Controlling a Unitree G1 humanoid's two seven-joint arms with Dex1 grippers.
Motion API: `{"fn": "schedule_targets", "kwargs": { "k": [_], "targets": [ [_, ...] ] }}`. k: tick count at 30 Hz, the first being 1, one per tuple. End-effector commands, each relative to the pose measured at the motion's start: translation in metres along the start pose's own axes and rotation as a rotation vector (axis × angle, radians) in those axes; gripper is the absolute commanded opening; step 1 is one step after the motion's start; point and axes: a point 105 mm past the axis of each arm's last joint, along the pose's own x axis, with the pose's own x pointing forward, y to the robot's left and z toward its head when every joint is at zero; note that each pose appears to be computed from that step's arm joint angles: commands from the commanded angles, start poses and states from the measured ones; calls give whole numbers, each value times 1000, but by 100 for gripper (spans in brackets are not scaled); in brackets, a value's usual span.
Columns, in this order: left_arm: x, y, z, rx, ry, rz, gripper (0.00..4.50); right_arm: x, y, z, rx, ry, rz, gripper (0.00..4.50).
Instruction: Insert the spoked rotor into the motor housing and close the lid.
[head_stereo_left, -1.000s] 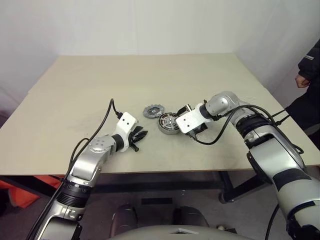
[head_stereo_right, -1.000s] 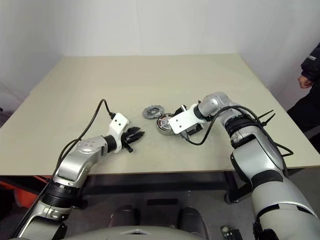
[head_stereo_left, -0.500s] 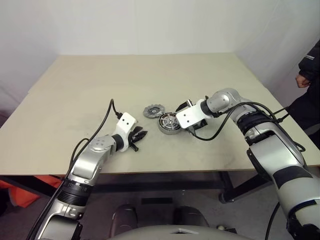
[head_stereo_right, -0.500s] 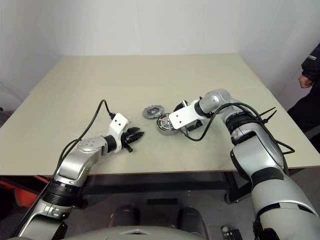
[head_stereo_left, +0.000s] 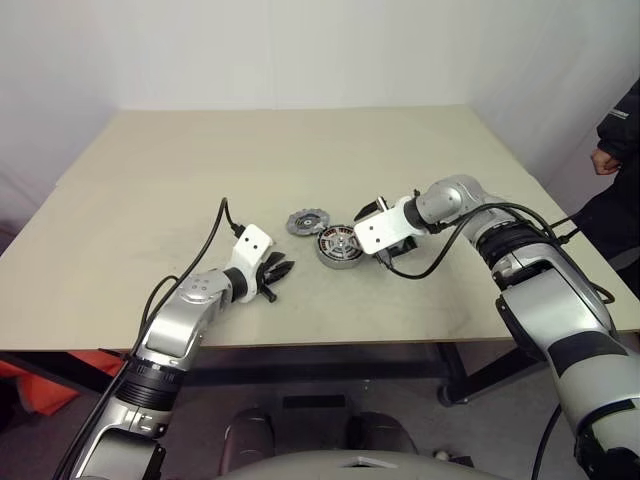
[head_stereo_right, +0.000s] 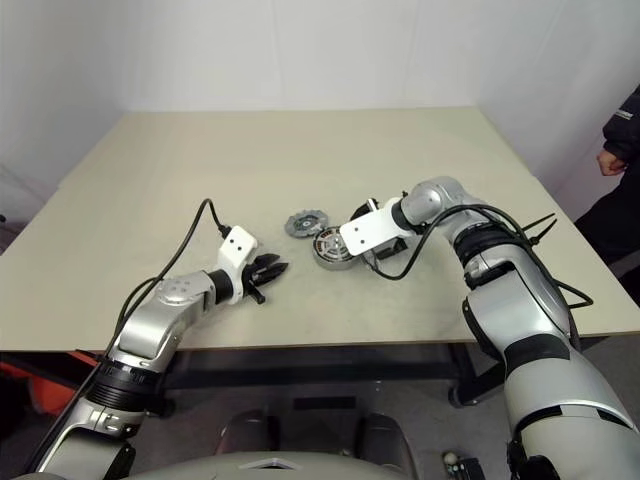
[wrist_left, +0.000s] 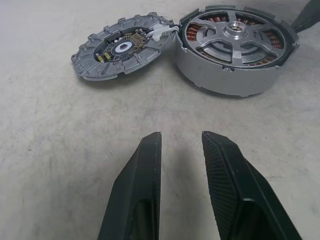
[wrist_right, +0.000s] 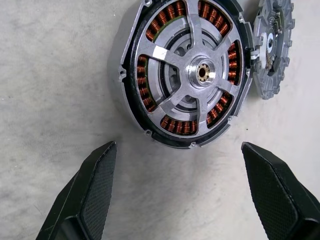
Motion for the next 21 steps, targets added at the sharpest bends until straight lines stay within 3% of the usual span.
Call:
{"fn": "schedule_targets", "kwargs": {
  "k": [1, 21],
  "targets": [
    [1, 2, 16, 35, -49, -1, 136, -15, -19, 0, -30, 12, -71, 450],
    [4, 3, 21, 42, -55, 0, 136, -15, -31, 1, -17, 26, -132, 450]
  ]
}}
